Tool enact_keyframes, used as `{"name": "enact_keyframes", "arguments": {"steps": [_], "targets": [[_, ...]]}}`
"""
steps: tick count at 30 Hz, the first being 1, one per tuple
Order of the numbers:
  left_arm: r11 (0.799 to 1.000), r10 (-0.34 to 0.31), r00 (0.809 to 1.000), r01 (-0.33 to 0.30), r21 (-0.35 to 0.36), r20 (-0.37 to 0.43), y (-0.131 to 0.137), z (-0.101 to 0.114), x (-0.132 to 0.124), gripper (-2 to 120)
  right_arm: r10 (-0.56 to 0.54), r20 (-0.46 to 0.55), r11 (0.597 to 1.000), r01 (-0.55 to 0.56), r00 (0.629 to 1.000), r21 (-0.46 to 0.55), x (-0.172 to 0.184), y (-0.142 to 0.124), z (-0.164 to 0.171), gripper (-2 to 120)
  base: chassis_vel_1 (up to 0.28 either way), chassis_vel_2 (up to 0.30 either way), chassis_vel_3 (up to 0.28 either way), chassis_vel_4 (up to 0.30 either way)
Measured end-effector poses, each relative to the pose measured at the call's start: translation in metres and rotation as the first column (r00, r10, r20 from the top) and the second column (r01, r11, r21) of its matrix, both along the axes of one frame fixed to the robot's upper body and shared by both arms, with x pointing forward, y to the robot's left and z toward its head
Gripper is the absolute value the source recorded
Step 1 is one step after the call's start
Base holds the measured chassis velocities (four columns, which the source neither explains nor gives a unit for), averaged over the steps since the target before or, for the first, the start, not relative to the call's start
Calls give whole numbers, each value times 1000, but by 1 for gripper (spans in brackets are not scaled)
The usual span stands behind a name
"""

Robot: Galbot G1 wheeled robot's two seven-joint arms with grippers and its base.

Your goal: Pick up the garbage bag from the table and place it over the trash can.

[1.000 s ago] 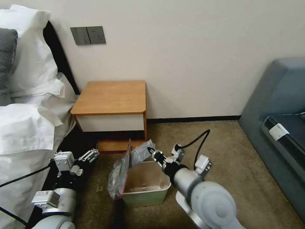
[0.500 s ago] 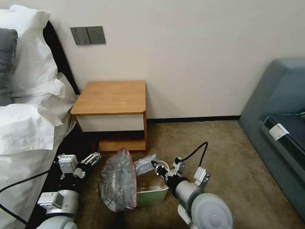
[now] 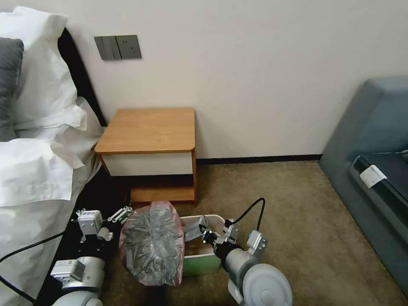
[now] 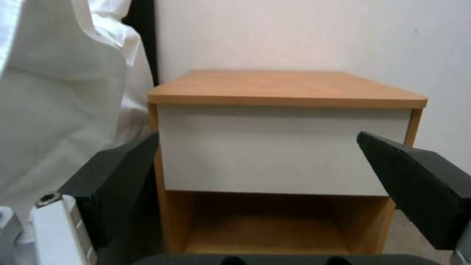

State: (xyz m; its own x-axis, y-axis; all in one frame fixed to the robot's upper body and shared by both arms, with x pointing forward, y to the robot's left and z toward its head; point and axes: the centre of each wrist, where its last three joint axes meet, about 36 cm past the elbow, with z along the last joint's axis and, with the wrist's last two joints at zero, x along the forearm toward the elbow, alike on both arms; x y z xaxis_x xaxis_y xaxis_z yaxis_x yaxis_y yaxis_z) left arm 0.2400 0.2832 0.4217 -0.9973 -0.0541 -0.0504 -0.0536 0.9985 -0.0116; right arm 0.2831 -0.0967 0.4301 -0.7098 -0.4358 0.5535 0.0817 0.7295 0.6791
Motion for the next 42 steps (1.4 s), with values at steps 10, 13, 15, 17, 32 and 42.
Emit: {"name": "enact_keyframes", "arguments": {"steps": [10,13,15,17,32,42], "targets": [[1000,-5,1000,5,-11,0,1,-6,3,100,45,55,994,-40,997,-98,-8,-7,7,55,0,0,0,0],[1000,-7,1000,7,-11,0,2,-6,3,100,45,61,994,-39,997,-100,-9,-8,12,67,0,0,0,0],[1000,-9,1000,9,-10,-2,2,-7,3,100,45,70,994,-38,997,-99,-11,-10,16,75,0,0,0,0],[1000,-10,1000,10,-10,-3,2,-7,3,100,45,77,995,-38,996,-94,-12,-10,20,82,0,0,0,0],[997,-57,998,58,58,-10,-14,4,-11,100,-25,144,998,33,989,-54,-11,-29,48,100,0,0,0,0],[999,-22,991,26,26,-133,-56,-13,-21,100,-86,173,995,95,981,-44,-4,-45,58,100,0,0,0,0]]}}
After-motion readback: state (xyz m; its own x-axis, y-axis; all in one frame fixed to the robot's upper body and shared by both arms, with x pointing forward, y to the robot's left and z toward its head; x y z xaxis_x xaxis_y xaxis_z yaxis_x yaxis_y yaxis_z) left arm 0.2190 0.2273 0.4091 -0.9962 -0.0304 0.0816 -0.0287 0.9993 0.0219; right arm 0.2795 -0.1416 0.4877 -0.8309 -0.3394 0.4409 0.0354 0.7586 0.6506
